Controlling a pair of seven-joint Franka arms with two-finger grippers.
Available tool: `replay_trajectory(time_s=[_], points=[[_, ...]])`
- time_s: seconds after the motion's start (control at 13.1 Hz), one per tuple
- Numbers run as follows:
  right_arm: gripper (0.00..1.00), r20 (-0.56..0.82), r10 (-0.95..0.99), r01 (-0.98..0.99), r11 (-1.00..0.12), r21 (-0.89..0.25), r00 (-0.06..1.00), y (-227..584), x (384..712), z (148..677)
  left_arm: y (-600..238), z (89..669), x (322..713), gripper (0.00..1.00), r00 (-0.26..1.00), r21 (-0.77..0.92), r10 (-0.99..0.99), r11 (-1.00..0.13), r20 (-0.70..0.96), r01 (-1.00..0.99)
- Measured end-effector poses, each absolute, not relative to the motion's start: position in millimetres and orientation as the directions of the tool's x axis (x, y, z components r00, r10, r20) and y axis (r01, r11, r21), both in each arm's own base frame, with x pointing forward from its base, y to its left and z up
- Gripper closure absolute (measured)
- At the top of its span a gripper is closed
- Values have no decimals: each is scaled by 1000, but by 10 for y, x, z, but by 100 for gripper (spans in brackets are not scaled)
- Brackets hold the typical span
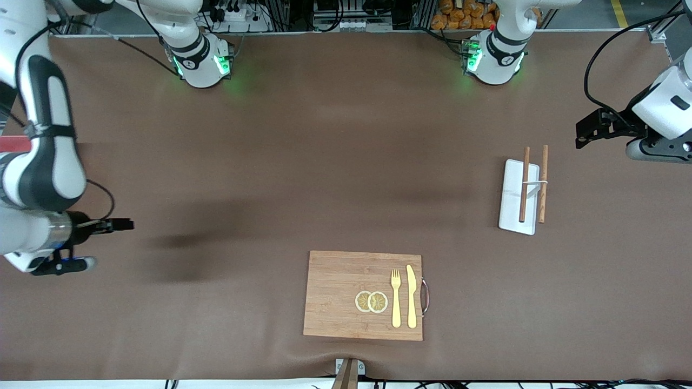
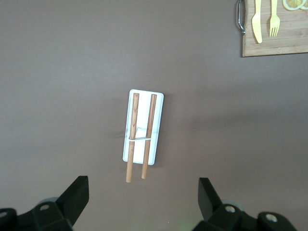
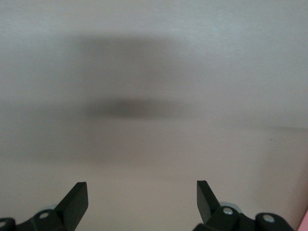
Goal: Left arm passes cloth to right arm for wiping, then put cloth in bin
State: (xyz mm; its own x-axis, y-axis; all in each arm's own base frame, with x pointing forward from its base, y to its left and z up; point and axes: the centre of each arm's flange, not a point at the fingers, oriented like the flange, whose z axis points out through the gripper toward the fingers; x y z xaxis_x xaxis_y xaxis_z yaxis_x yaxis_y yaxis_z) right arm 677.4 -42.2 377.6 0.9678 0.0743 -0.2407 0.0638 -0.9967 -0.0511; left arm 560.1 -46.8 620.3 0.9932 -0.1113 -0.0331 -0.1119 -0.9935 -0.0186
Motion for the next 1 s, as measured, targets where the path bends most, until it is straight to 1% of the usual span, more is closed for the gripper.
replay_trajectory(time_s=[0.23, 0.38, 0.61, 0.69, 0.84, 1.0], points=[[0, -204, 19, 17, -1000, -15, 979, -226, 6466, 4168, -331, 6194, 5616, 0, 996, -19, -86, -996, -34, -86], [0, -162, -22, -22, -1000, -1, 987, -235, 6230, 4590, -284, 6194, 5620, 0, 996, -19, -77, -997, -34, -78], [0, -94, -84, -91, -993, -72, 992, -353, 5864, 5330, -317, 6195, 5621, 0, 999, -20, -41, -999, -33, -42], [0, -81, -94, -100, -992, -81, 992, -381, 5753, 5497, -330, 6197, 5620, 0, 999, -21, -21, -1000, -32, -22], [0, -60, -96, -101, -991, -85, 994, -366, 5645, 5638, -343, 6199, 5619, 0, 999, -21, -17, -1000, -31, -18], [0, -36, -96, -99, -991, -86, 995, -357, 5653, 5707, -343, 6202, 5619, 0, 999, -21, -17, -1000, -31, -18]])
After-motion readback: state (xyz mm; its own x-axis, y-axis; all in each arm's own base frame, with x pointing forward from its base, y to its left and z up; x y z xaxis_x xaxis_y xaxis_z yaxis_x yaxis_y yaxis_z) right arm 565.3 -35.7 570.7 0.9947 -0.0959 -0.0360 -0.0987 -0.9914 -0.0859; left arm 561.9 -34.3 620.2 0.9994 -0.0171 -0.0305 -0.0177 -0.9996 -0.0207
